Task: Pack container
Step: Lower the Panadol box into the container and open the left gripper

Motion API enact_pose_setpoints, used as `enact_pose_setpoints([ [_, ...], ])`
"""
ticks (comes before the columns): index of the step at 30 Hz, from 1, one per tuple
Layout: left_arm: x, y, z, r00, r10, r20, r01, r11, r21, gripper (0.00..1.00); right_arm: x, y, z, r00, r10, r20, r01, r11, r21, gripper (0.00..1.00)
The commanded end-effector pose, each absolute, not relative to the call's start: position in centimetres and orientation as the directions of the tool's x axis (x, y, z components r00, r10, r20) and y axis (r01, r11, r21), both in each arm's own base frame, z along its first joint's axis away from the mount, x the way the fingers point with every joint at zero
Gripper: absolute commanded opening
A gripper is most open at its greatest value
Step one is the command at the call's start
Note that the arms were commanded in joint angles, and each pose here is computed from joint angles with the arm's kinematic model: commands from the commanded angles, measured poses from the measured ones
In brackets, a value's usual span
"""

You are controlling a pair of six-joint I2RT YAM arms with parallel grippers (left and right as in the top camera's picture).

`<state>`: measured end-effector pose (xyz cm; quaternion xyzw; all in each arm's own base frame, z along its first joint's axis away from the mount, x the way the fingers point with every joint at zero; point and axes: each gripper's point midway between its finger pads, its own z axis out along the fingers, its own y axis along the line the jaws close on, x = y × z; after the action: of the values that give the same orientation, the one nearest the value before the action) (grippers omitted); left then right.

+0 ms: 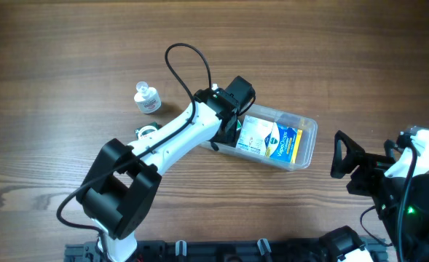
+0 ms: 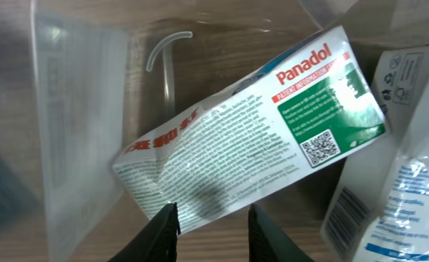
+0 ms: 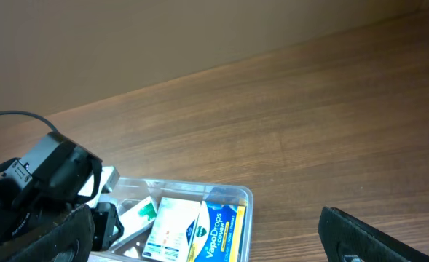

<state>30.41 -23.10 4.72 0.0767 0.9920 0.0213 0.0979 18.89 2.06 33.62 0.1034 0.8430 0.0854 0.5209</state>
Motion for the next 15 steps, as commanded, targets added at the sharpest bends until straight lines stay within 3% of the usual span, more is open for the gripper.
enact_pose_setpoints([
  [1,30.1,-24.1,5.1,-0.977,0.105,-0.184,0.106,0.994,0.002,0.32,18.8,1.8,34.0,-0.422,0.267,-0.866,0.095,0.963,0.251,1.00],
  [8,30.2,-24.1,1.7,-0.983,0.111,-0.143,0.108,0.994,0.032,0.41,18.8,1.8,33.9,-0.422,0.267,-0.866,0.094,0.963,0.251,1.00],
  [13,30.1,-23.9,-0.9,-0.986,0.126,-0.106,0.119,0.991,0.066,0.43,18.8,1.8,34.0,-0.422,0.267,-0.866,0.095,0.964,0.250,1.00],
  [15,31.4,-23.4,-0.8,-0.977,0.139,-0.163,0.123,0.987,0.107,0.41,18.8,1.8,33.9,-0.422,0.267,-0.866,0.094,0.963,0.251,1.00],
])
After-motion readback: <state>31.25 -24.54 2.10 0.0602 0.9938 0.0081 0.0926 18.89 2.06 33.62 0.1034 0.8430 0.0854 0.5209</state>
